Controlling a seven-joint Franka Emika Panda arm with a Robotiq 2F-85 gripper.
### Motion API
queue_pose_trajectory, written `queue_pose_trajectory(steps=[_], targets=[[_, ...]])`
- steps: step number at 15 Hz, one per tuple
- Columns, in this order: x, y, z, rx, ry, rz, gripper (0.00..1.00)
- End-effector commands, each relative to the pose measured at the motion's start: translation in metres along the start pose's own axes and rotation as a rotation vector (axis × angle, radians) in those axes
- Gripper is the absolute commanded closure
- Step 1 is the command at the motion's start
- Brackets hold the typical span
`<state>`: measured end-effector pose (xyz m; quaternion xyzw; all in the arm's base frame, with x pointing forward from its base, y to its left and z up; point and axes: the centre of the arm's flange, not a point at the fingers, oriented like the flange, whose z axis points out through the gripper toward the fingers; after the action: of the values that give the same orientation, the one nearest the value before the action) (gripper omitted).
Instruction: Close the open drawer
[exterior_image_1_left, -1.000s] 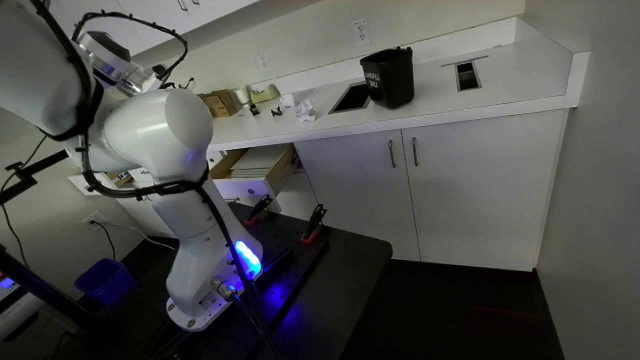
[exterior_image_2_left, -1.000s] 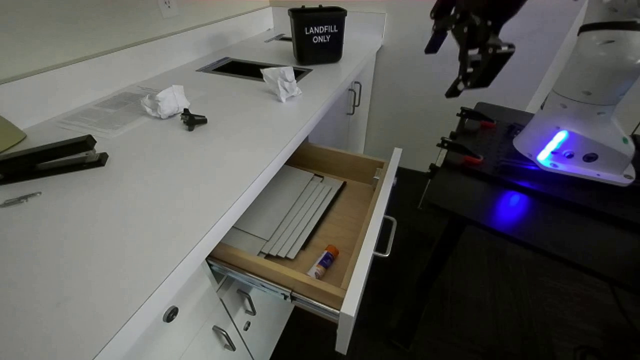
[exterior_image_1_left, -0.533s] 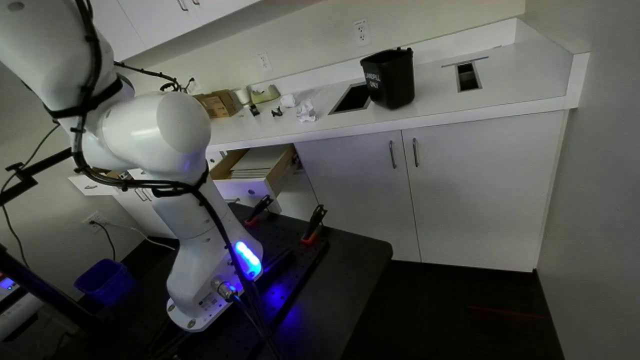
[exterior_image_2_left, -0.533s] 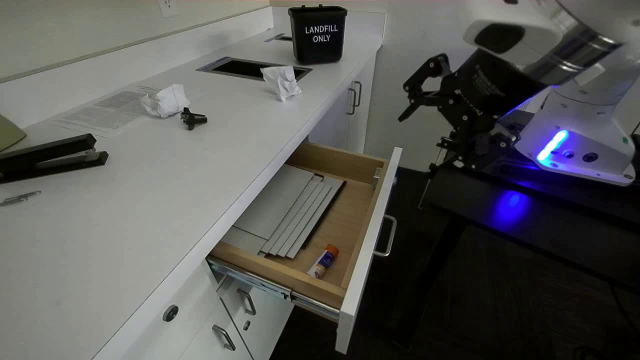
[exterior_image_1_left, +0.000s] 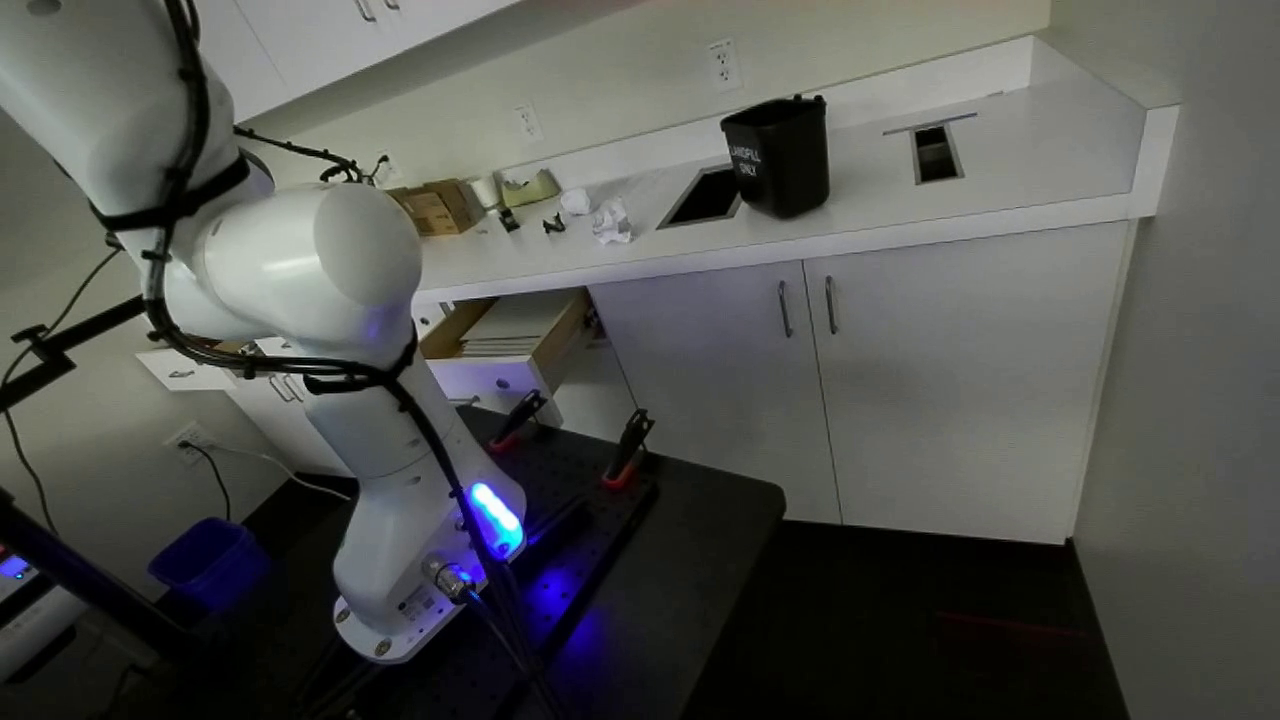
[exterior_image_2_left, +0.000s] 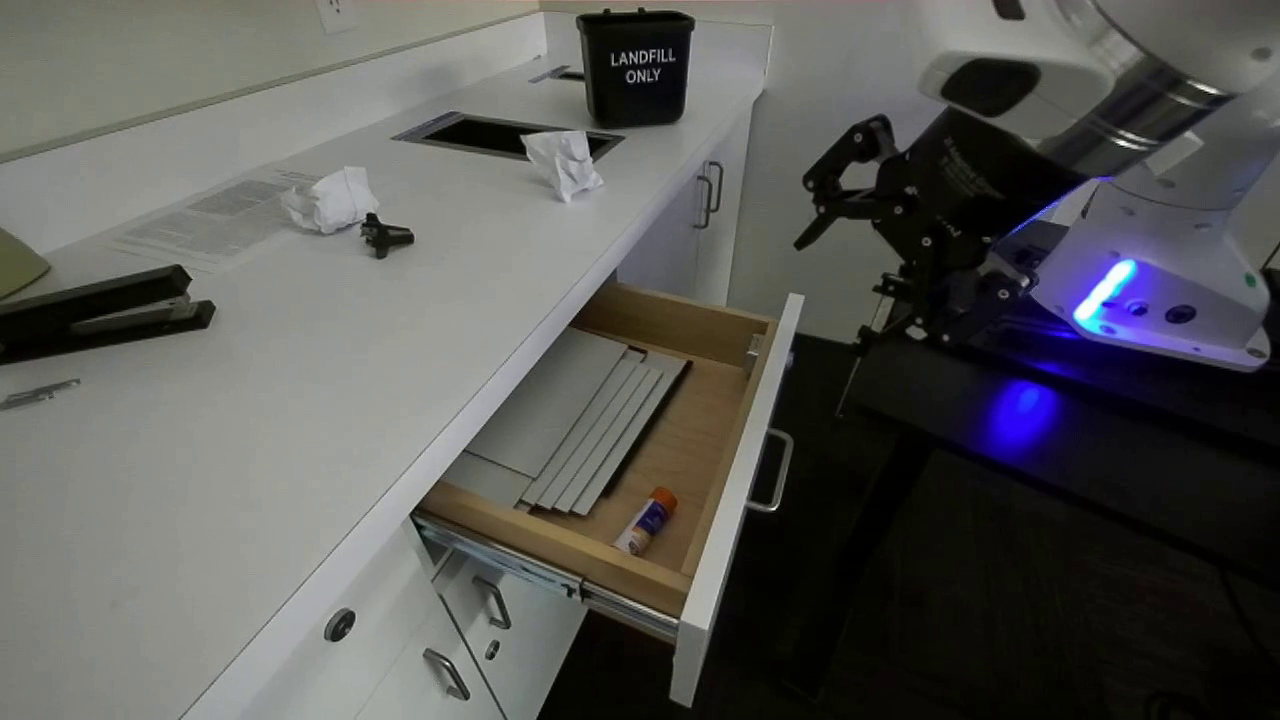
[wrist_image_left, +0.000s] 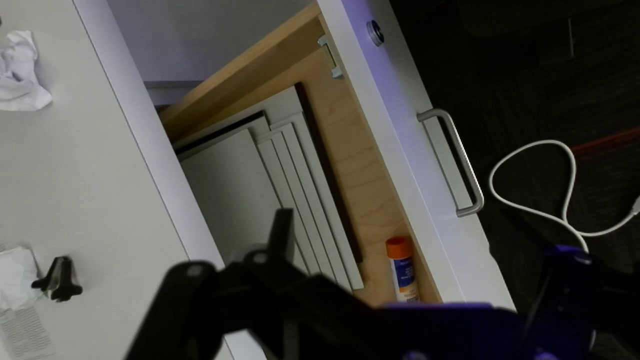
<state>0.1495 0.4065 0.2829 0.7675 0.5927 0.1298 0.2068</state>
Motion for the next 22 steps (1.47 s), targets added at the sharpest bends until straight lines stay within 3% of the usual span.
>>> queue_pose_trajectory(steps=[1,3,4,5,14,22], targets=[[0.005,-0.013,0.009,-0.015,0.008,-0.031,0.0],[0.006,-0.031,0.017,-0.017,0.034,-0.079,0.0],[0.006,-0.039,0.02,-0.029,0.045,-0.093,0.25],[0.006,-0.048,0.025,-0.037,0.059,-0.107,0.26],[0.013,-0.091,0.077,-0.08,0.248,-0.213,0.96],[0.023,-0.12,0.136,0.016,0.297,-0.271,1.0]])
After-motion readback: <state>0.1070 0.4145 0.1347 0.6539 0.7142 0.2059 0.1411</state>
